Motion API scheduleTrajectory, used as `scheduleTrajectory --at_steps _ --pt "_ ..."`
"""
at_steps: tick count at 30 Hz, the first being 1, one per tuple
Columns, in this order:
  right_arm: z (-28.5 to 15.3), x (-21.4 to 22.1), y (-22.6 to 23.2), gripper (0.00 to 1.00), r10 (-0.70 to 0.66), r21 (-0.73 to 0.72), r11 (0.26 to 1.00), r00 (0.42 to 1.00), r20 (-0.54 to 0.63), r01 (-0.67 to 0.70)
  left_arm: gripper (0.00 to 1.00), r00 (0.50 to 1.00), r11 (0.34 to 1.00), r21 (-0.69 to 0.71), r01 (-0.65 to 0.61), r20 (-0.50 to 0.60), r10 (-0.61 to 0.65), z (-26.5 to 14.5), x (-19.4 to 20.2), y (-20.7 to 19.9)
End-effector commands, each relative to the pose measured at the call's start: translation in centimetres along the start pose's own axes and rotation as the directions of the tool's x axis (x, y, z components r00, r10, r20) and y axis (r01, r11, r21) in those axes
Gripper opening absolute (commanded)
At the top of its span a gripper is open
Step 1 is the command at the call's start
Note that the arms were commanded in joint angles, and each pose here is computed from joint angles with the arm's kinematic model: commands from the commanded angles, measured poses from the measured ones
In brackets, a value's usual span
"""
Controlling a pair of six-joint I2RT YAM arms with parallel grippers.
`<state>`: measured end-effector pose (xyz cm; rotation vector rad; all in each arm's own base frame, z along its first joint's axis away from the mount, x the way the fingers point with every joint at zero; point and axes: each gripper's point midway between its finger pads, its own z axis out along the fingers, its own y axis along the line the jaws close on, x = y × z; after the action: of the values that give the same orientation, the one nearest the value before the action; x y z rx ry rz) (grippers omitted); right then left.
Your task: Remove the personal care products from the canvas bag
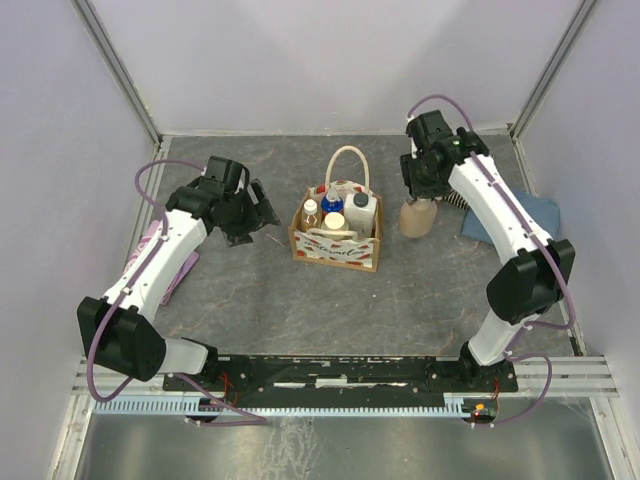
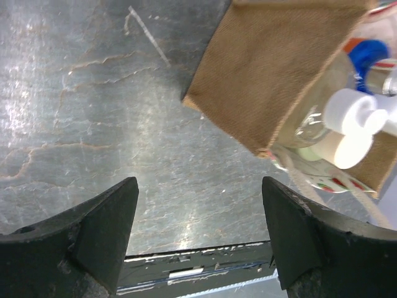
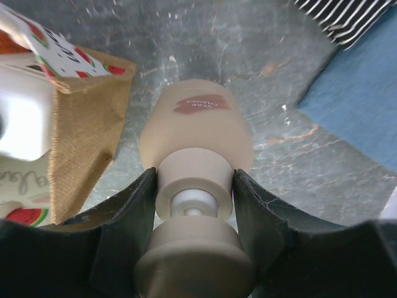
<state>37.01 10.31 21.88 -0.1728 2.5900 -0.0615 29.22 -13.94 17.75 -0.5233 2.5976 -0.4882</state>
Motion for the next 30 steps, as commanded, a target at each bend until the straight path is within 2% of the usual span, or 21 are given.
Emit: scheduleTrajectory --at_steps 1,5,7,11,13,17,22,30 --pt "1.1 -2.6 0.7 0.31 0.069 -0.038 0.997 0.989 0.127 -0.065 0.86 0.996 0.991 0.134 -0.001 0.092 -0.011 -2.9 -3.1 -4.4" --pt "2.9 -1.7 1.3 0.31 0.071 -0.056 0.996 0.993 0.092 -0.066 0.86 0.995 0.989 0.145 -0.023 0.101 0.008 -3.5 -3.8 -5.4" --pt "3.5 -1.3 1.4 0.36 0.070 -0.060 0.996 0.994 0.080 -0.065 0.85 0.995 0.989 0.148 -0.027 0.100 0.012 -3.5 -3.8 -5.5" --pt "4.1 -0.6 1.5 0.75 0.060 -0.057 0.997 0.997 0.053 -0.056 0.85 0.996 0.989 0.145 -0.024 0.090 0.011 -3.4 -3.3 -5.1" --pt "3.4 -0.9 1.6 0.82 0.061 -0.068 0.996 0.996 0.060 -0.057 0.85 0.996 0.989 0.147 -0.022 0.091 0.009 -3.5 -3.3 -5.2" --pt "-0.7 -3.2 2.2 0.82 0.062 -0.133 0.990 0.984 0.165 -0.040 0.85 0.995 0.988 0.156 -0.024 0.097 0.008 -3.7 -3.6 -5.5" --pt "-5.2 -6.0 5.9 0.78 -0.011 -0.267 0.958 0.946 0.324 0.102 0.85 0.996 0.987 0.161 -0.022 0.090 0.008 -3.5 -3.7 -6.0" --pt "-3.5 -5.4 12.7 0.79 -0.254 -0.393 0.836 0.904 0.343 0.384 0.85 0.998 0.983 0.181 -0.016 0.059 0.005 -2.9 -2.7 -6.4"
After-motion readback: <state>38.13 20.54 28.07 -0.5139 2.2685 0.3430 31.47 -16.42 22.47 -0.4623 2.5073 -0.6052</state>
